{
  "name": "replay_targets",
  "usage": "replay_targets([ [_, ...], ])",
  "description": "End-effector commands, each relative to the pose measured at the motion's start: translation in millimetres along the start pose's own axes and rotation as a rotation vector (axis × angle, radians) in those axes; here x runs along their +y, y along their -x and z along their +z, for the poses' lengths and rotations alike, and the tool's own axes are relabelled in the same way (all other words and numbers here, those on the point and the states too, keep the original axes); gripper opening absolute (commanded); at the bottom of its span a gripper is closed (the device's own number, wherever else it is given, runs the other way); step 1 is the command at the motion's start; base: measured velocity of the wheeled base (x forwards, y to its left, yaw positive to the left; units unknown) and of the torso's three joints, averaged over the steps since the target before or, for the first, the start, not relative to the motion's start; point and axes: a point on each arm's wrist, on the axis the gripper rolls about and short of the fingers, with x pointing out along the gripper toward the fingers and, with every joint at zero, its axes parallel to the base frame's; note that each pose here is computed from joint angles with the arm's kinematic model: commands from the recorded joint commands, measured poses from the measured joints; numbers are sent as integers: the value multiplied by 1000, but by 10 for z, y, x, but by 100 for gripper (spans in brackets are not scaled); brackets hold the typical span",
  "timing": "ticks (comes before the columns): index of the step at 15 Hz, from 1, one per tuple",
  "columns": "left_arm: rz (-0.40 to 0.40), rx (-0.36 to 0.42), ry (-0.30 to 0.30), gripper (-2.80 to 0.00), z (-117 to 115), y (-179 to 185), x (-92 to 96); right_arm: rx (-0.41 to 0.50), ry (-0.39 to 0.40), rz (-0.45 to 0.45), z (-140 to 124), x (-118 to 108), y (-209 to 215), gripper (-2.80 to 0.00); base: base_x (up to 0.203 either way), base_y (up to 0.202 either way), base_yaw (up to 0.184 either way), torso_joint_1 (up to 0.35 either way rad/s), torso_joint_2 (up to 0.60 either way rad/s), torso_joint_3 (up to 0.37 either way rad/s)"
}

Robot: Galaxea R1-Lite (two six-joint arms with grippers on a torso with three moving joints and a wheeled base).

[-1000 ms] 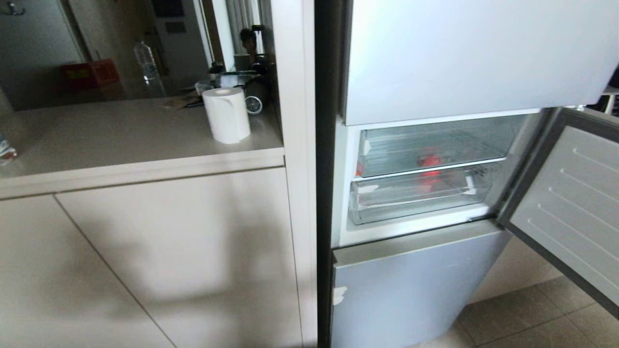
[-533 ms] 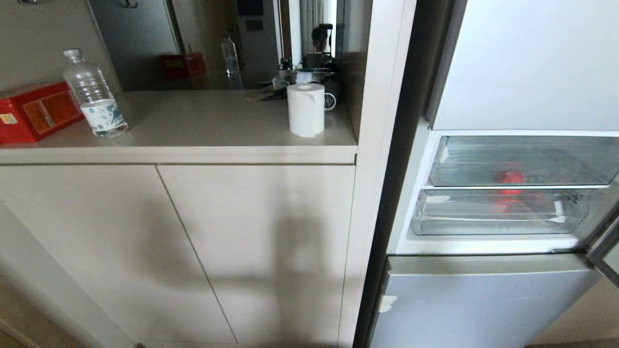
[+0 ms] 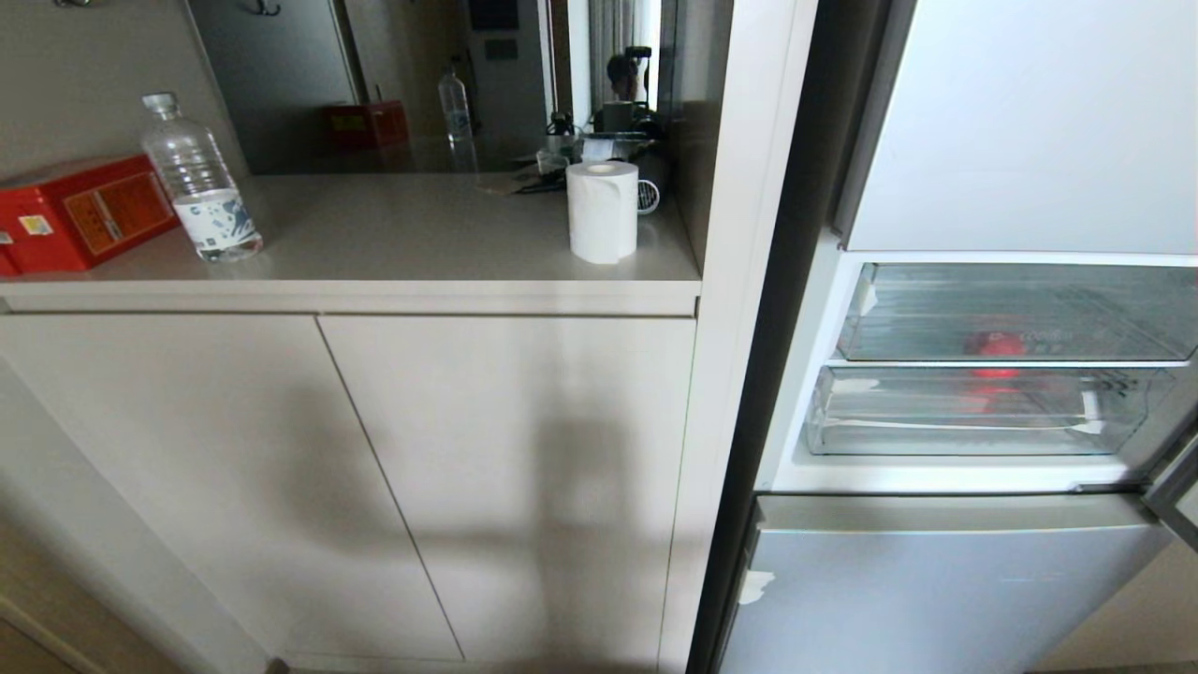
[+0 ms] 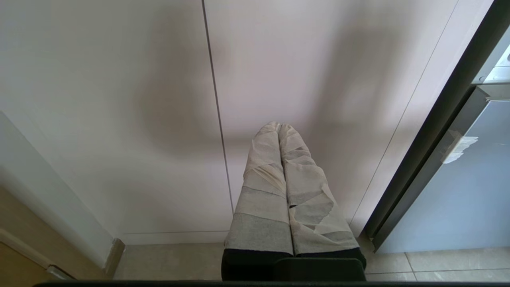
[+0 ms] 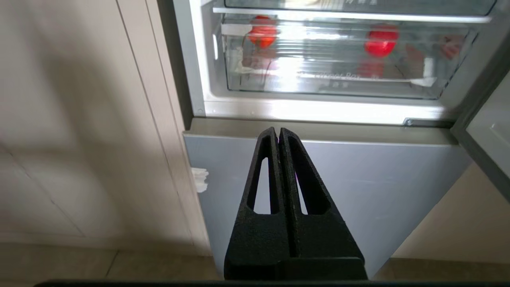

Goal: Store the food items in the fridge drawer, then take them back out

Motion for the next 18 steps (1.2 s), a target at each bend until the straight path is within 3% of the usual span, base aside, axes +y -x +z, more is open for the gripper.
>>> replay_targets([
  [1, 0, 1, 0, -280, 0, -1, 0, 193, -25, 24, 288, 3, -337, -280, 0, 0, 0, 0, 0, 0],
  [5, 0, 1, 0, -280, 0, -1, 0, 476, -123, 118, 461, 23, -1169, -280, 0, 0, 0, 0, 0, 0],
  [6, 0, 1, 0, -280, 0, -1, 0, 520, -139, 136, 433, 31, -1395, 0, 0, 0, 0, 0, 0, 0],
  [8, 0, 1, 0, -280, 0, -1, 0, 574, -158, 165, 300, 53, -1844, 0, 0, 0, 0, 0, 0, 0],
  [10, 0, 1, 0, -280, 0, -1, 0, 569, -164, 190, 100, 86, -2269, 0, 0, 0, 0, 0, 0, 0],
  [15, 0, 1, 0, -280, 0, -1, 0, 471, -164, 213, -390, 139, -2855, 0, 0, 0, 0, 0, 0, 0],
  [18, 0, 1, 0, -280, 0, -1, 0, 340, -139, 186, -642, 145, -3155, 0, 0, 0, 0, 0, 0, 0],
])
